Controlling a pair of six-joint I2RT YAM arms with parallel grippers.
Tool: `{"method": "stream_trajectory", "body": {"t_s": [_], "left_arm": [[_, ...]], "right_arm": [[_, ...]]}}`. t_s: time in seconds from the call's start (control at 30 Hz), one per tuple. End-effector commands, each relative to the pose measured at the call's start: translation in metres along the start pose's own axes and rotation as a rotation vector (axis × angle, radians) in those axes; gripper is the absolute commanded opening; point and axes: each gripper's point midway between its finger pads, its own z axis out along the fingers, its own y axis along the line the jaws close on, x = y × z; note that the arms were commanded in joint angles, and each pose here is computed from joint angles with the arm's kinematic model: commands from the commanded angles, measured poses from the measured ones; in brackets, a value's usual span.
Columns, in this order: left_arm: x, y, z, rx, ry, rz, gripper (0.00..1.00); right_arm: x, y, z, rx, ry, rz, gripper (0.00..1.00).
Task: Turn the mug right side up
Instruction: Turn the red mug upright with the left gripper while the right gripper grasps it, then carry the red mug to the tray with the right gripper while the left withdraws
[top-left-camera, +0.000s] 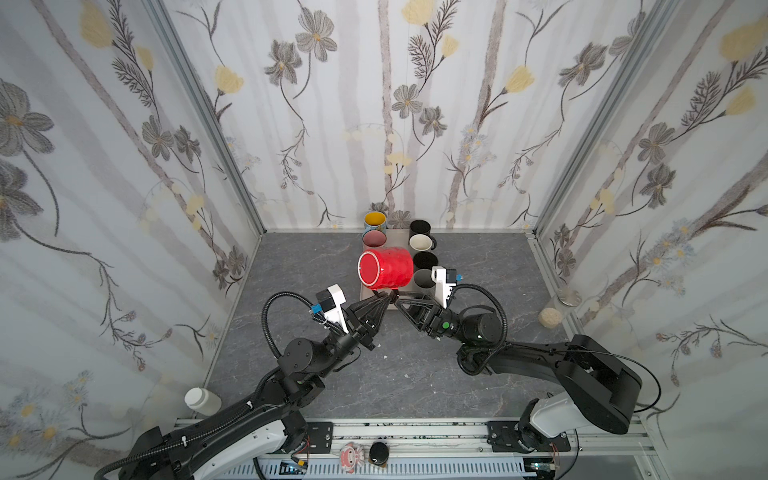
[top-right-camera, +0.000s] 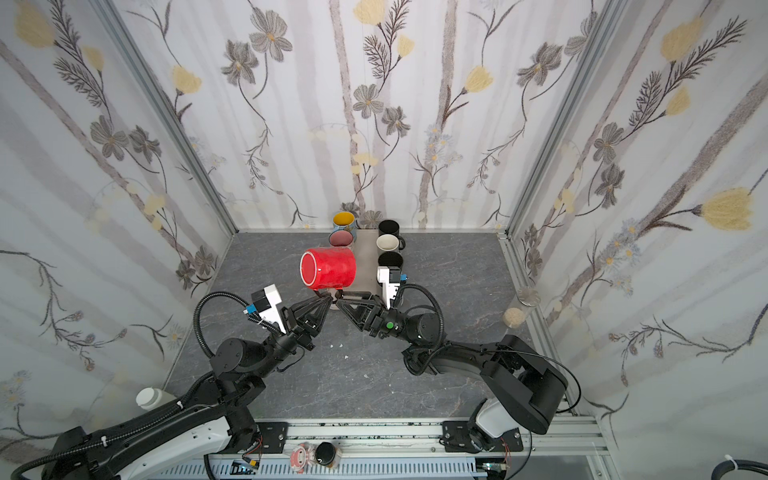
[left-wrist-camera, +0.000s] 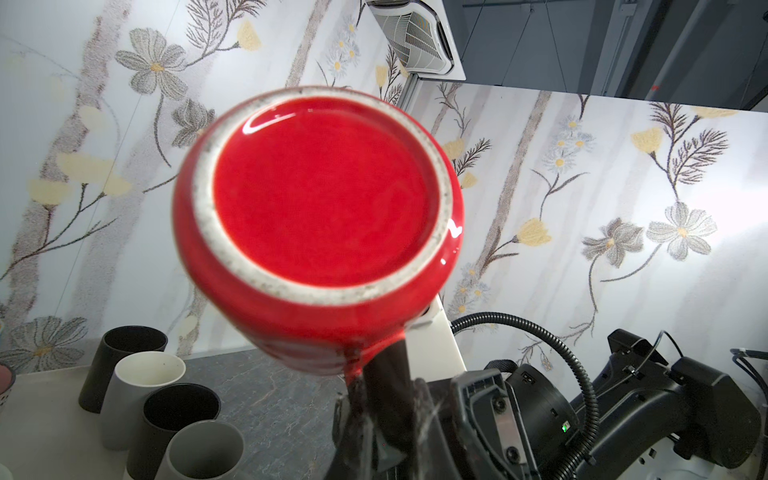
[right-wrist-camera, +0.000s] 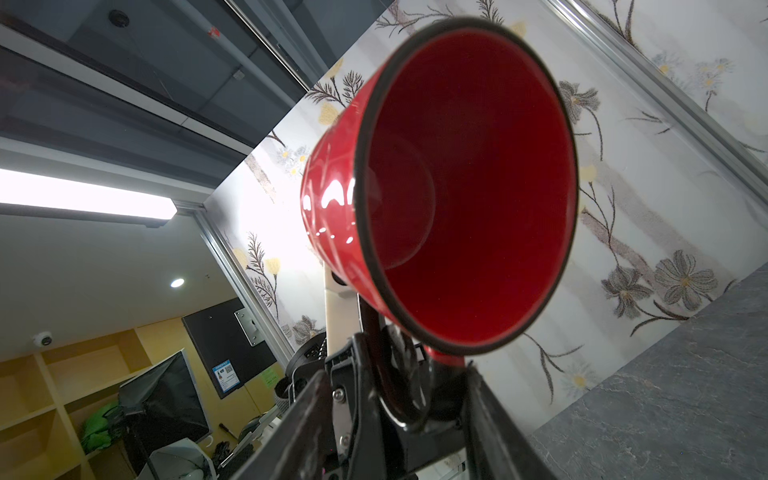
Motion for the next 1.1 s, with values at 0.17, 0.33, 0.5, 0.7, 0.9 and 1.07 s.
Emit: {"method": "stream_trajectory", "body": {"t_s": [0.17, 0.33, 0.5, 0.7, 0.9, 1.07], "left_arm": [[-0.021, -0.014, 0.003, 0.059, -0.074, -0.027, 0.00], [-0.015, 0.000, 0.007, -0.019, -0.047, -0.060, 0.26], [-0.009, 0.020, -0.001, -0.118, -0.044, -0.080, 0.78], [-0.004, 0.043, -0.015, -0.243, -0.043, -0.087, 1.00], [-0.017, 0.069, -0.052, -0.410, -0.114, -0.072, 1.00], [-0.030, 0.077, -0.077, -0.474, -0.169, -0.052, 1.00]], "right_arm": [[-0.014, 0.034, 0.002, -0.136, -0.046, -0.023, 0.12], [-0.018, 0.029, -0.002, -0.076, -0.062, -0.049, 0.00], [-0.029, 0.014, -0.016, 0.063, -0.101, -0.100, 0.00], [-0.037, -0.024, -0.033, 0.354, -0.079, -0.180, 0.00], [-0.027, -0.101, -0.071, 0.863, 0.153, -0.360, 0.00], [-0.006, -0.151, -0.094, 1.088, 0.440, -0.474, 0.00]]}}
